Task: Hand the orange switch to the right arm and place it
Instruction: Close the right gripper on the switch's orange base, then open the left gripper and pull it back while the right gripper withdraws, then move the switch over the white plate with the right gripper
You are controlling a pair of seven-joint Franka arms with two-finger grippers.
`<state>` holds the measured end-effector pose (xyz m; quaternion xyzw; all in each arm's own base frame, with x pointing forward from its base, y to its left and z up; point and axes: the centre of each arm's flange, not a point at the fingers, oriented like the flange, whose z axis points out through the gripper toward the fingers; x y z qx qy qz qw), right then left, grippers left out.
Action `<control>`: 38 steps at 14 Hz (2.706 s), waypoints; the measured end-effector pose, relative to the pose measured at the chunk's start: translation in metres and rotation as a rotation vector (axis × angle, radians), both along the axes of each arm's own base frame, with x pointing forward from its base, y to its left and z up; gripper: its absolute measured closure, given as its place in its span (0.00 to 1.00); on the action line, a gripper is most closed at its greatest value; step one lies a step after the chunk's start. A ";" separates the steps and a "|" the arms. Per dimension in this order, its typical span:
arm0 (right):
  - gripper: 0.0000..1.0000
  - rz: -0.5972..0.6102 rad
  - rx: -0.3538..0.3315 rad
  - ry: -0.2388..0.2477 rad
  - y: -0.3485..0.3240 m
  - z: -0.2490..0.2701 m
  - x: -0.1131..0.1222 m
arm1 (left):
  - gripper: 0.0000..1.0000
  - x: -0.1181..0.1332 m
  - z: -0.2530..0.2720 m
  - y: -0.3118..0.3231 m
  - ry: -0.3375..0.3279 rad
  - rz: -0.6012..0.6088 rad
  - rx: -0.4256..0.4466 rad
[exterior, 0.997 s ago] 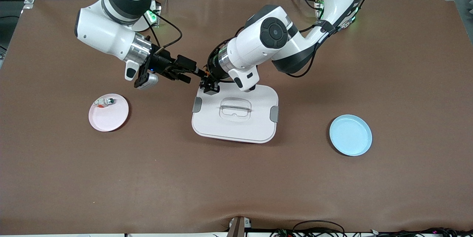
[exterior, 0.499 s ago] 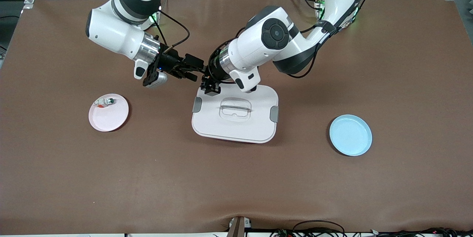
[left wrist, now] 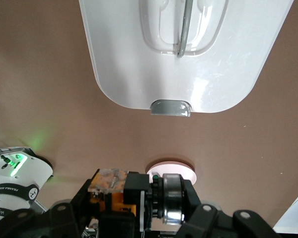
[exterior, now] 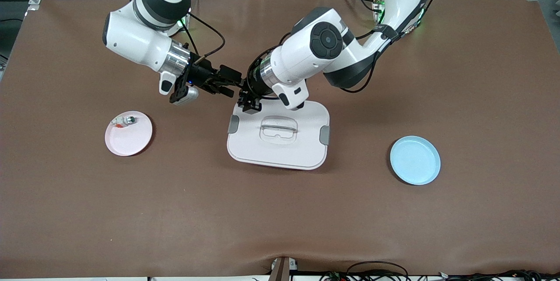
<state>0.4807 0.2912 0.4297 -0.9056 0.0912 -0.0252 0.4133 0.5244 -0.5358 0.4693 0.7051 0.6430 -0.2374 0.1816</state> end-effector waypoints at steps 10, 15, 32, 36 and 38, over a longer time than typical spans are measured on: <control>0.59 -0.028 0.032 -0.020 0.012 0.005 -0.001 | 0.27 0.005 -0.011 0.005 0.018 0.003 0.018; 0.59 -0.015 0.023 -0.009 0.023 -0.005 -0.006 | 0.03 0.006 -0.003 0.004 0.007 0.008 0.003; 0.59 0.601 -0.491 -0.403 -0.030 -0.004 0.026 | 0.00 0.084 0.047 0.175 -0.220 -0.254 0.305; 0.59 0.944 -0.613 -0.476 -0.070 0.014 0.043 | 0.00 0.109 0.044 0.241 -0.327 -0.517 0.471; 0.59 1.102 -0.640 -0.536 -0.099 0.014 0.052 | 0.00 0.118 0.046 0.279 -0.347 -0.673 0.531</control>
